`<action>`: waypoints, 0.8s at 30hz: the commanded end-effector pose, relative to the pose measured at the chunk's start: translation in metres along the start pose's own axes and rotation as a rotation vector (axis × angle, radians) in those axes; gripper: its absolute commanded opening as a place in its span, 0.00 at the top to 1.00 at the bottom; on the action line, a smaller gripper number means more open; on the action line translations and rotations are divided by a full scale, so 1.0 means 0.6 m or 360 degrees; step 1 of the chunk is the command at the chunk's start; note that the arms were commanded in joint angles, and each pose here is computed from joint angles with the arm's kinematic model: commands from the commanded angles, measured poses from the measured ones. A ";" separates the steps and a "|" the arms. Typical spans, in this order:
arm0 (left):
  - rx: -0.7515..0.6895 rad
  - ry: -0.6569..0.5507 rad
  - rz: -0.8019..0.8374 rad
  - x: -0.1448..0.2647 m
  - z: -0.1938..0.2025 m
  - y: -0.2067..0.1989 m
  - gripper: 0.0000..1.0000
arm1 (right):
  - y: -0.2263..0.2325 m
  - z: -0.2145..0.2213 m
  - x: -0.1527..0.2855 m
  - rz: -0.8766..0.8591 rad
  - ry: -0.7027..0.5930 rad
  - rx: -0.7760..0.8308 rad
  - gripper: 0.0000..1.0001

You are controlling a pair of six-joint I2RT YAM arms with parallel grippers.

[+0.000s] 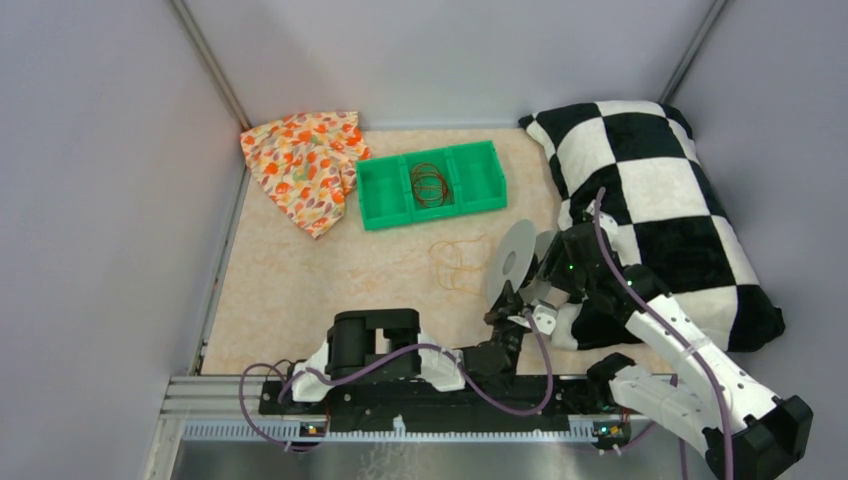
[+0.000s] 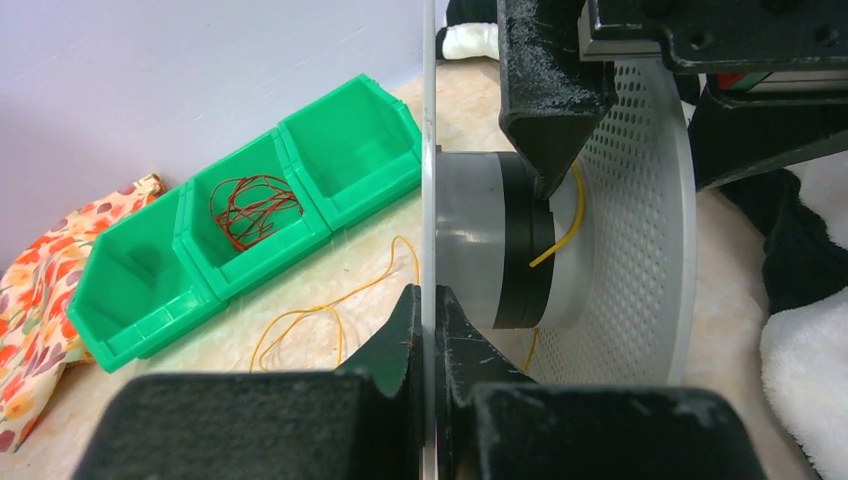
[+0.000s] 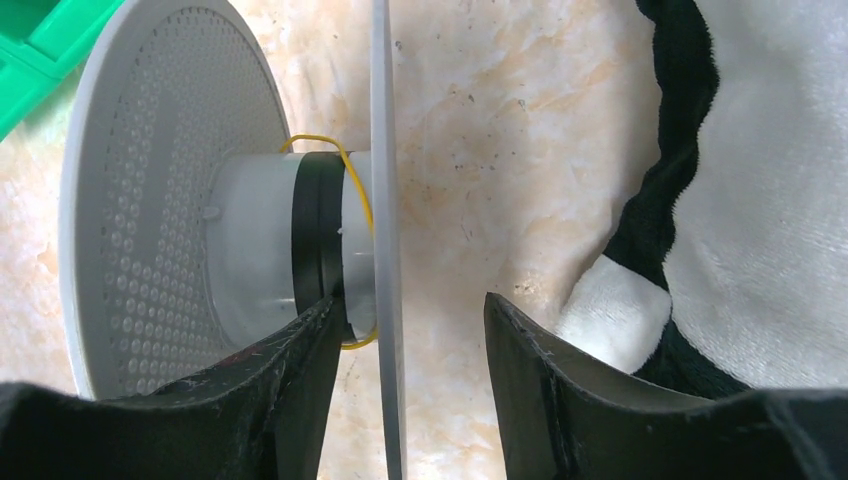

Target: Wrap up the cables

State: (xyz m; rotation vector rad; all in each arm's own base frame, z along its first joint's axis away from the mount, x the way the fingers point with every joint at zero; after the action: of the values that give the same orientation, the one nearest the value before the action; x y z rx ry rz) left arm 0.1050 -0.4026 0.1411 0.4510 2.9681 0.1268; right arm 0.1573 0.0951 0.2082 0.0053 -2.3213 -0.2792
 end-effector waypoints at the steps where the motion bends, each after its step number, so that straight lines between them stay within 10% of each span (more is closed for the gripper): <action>1: 0.0541 -0.0201 -0.0055 -0.006 -0.062 -0.001 1.00 | -0.001 0.005 -0.019 0.0036 0.0003 -0.0003 0.45; 18: 0.0548 -0.0198 -0.0058 -0.005 -0.061 0.000 1.00 | -0.015 0.029 -0.032 0.0114 0.0071 0.0008 0.69; 24: 0.0555 -0.0200 -0.0059 -0.005 -0.064 0.001 1.00 | -0.012 0.026 -0.029 0.0099 0.0070 0.0008 1.00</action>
State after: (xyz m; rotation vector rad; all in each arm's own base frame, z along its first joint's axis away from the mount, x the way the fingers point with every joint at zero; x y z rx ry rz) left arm 0.1081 -0.4007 0.1410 0.4351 2.9661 0.1766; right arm 0.1625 0.1000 0.1997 0.0136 -2.3290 -0.3234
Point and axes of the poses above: each gripper's point midway between its finger pads, its own x axis back along the fingers, its own y axis along the line the jaws close on, z = x × y, the point moved 9 cm from there along x, back along the fingers, and after that the axes turned 13 degrees about x, right-handed, at the moved point
